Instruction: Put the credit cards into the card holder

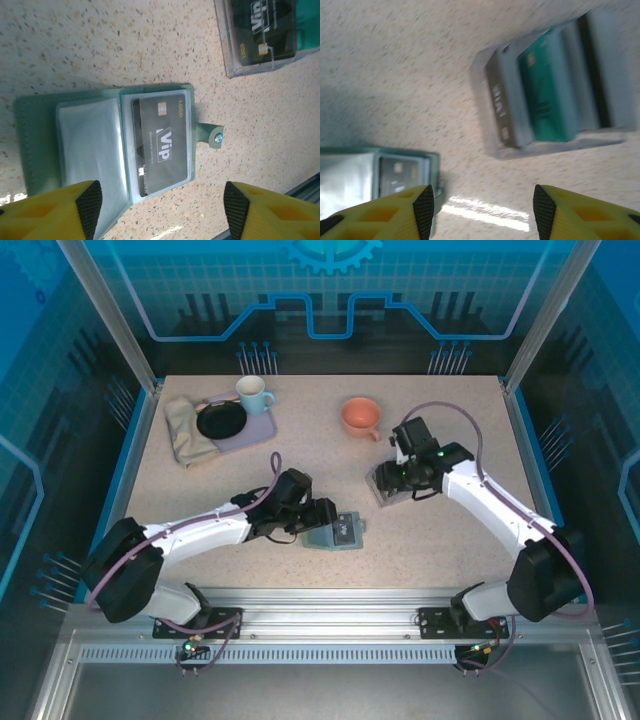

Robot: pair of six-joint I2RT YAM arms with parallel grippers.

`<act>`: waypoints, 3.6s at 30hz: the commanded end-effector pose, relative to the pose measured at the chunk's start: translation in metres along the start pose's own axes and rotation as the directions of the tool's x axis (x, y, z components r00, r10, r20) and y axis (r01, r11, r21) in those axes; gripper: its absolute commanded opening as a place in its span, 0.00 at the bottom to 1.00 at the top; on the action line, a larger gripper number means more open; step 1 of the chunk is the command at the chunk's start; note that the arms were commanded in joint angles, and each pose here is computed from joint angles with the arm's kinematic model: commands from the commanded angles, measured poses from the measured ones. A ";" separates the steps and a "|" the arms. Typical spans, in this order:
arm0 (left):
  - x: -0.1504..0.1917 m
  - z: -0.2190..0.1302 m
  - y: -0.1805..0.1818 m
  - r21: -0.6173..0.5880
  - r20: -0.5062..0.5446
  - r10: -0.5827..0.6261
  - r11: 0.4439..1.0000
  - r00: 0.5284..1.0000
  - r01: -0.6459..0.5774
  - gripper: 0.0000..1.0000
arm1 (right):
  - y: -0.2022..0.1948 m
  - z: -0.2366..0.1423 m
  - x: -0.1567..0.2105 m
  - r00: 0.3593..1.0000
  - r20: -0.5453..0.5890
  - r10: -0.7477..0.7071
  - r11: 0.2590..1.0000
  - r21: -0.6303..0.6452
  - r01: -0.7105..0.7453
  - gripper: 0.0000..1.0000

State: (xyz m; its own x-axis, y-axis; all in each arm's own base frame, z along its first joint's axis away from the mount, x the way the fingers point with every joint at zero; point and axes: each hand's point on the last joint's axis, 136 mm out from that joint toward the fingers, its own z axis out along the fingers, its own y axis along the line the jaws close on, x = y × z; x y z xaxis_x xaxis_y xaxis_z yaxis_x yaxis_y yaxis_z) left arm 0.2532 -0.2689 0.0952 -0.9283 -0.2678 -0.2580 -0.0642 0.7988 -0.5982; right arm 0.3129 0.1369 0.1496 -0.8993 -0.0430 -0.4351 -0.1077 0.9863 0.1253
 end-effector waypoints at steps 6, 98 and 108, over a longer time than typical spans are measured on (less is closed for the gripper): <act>-0.015 -0.018 0.007 -0.073 0.049 0.033 0.997 0.998 -0.029 0.73 | -0.016 0.014 -0.012 0.989 -0.101 -0.110 0.991 0.069 0.117 0.47; 0.001 0.002 0.045 -0.199 -0.041 -0.010 0.980 0.999 0.002 0.78 | -0.052 0.084 -0.005 0.911 -0.372 -0.178 0.952 0.169 0.254 0.49; 0.001 0.001 0.044 -0.199 -0.039 -0.010 0.980 0.999 0.002 0.78 | -0.058 0.082 -0.012 0.915 -0.359 -0.187 0.933 0.228 0.280 0.50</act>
State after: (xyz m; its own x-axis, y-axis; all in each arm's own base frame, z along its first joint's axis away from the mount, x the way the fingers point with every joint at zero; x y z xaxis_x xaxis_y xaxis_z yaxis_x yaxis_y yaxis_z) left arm 0.2480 -0.2336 0.0636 -0.9420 -0.2539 -0.2196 -0.1418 0.8938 -0.4254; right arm 0.3648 0.0994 0.0726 -0.9576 -0.2637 -0.1159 -0.2457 0.9578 -0.1492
